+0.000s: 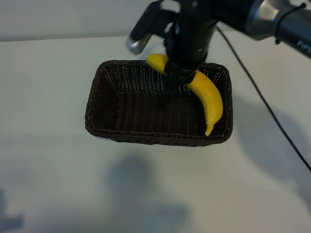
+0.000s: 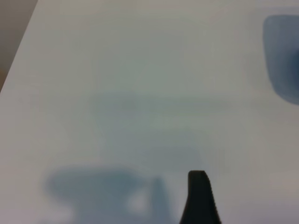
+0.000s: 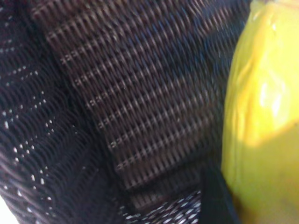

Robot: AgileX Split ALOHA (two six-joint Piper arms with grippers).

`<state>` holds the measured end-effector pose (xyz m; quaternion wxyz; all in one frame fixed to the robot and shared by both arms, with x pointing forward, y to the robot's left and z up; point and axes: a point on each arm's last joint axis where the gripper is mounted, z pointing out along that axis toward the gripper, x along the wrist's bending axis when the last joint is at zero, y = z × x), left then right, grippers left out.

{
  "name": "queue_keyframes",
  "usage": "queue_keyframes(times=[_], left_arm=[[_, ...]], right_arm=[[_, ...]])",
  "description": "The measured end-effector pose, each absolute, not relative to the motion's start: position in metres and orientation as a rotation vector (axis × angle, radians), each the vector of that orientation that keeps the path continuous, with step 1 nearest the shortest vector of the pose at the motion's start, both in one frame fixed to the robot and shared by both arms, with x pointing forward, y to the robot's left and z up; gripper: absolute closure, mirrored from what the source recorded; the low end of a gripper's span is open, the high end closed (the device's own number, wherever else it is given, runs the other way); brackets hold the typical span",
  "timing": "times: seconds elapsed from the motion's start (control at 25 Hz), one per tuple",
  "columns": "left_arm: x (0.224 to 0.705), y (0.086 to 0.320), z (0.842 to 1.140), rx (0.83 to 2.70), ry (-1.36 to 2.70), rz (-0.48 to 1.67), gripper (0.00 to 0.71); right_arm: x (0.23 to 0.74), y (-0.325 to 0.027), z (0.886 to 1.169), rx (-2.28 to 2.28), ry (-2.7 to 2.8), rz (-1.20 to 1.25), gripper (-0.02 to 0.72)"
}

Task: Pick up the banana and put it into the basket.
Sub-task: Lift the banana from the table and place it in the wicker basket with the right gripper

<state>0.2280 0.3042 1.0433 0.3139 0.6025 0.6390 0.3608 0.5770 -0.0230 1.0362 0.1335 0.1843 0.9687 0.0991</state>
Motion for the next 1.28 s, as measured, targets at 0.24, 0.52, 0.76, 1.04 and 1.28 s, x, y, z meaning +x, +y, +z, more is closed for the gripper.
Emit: queue_keyframes(times=[0.24,0.52,0.76,1.04,1.28], left_arm=[[0.228,0.304,1.043,1.588,1.685,0.951,0.172],[0.228,0.304,1.043,1.588,1.685,0.951,0.172],[0.228,0.304,1.043,1.588,1.685,0.951,0.172],[0.228,0.304,1.043,1.588,1.685,0.951,0.172],[0.228,0.304,1.043,1.588,1.685,0.951,0.172]], right_arm=[[0.574,-0.008,1.038,0.156,2.765,0.299,0.279],[0.575,-0.005,1.034,0.030,2.766,0.294,0.279],[0.583,0.004,1.008,0.023,2.783,0.314,0.279],[0.588,0.011,0.979,0.033,2.826,0.296,0.279],[0.589,0.012,0.978,0.077,2.823,0.310,0.279]])
